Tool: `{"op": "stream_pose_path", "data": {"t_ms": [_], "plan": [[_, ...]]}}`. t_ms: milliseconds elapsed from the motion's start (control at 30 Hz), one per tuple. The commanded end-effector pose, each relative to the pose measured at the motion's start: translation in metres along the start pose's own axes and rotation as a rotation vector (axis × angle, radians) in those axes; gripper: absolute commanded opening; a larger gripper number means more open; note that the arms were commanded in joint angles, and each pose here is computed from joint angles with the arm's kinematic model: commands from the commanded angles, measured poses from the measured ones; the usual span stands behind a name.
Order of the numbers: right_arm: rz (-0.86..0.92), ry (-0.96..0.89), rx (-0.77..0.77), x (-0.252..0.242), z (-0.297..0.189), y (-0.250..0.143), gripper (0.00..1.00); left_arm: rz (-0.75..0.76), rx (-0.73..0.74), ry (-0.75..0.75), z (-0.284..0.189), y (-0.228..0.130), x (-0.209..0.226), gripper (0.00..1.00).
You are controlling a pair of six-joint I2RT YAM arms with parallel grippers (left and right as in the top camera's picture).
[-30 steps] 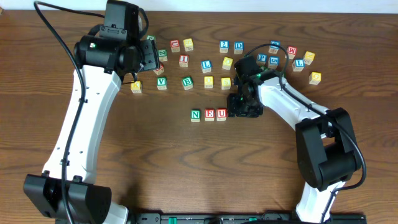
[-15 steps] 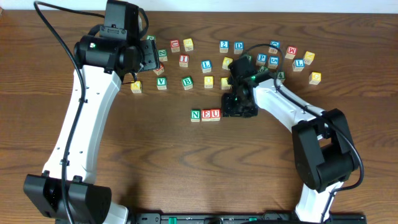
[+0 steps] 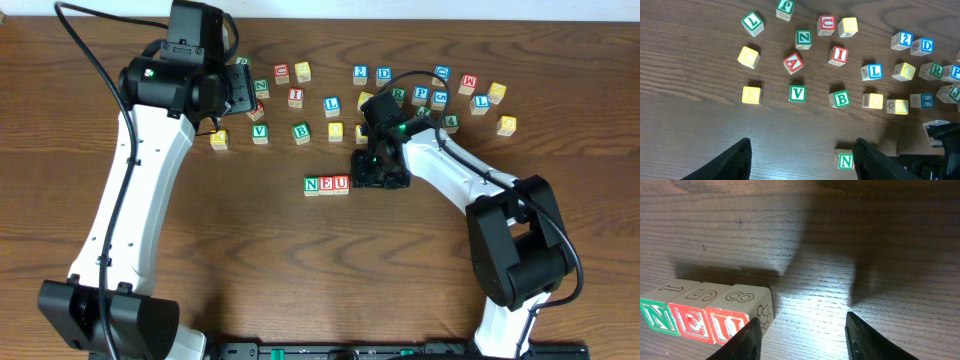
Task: Spell out NEURIPS
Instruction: 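Push the red U leftward with the right gripper to close the gap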
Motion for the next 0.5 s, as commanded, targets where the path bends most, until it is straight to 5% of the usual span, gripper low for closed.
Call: {"op": "stream_pose_path", "data": {"t_ms": [0, 467], "plan": [[0.008, 0.007, 0.002, 0.0033, 0.0008, -0.0006, 0.49, 0.005, 0.002, 0.009, -0.0019, -0.0018, 0.0026, 0.64], [0.029, 0.008, -0.011, -0.0007, -0.0064, 0.0068, 0.66, 0.005, 0.002, 0.009, -0.0019, -0.0018, 0.0025, 0.64]]}}
Point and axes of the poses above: each gripper's point midway between its finger pads, its own z axis out along the fingers, its own x axis along the line the jaws close on, y = z × x, the point moved 10 cm from there along -z, back along the fingers, and after that the axes turned 3 degrees about z, right-handed, at the moved point
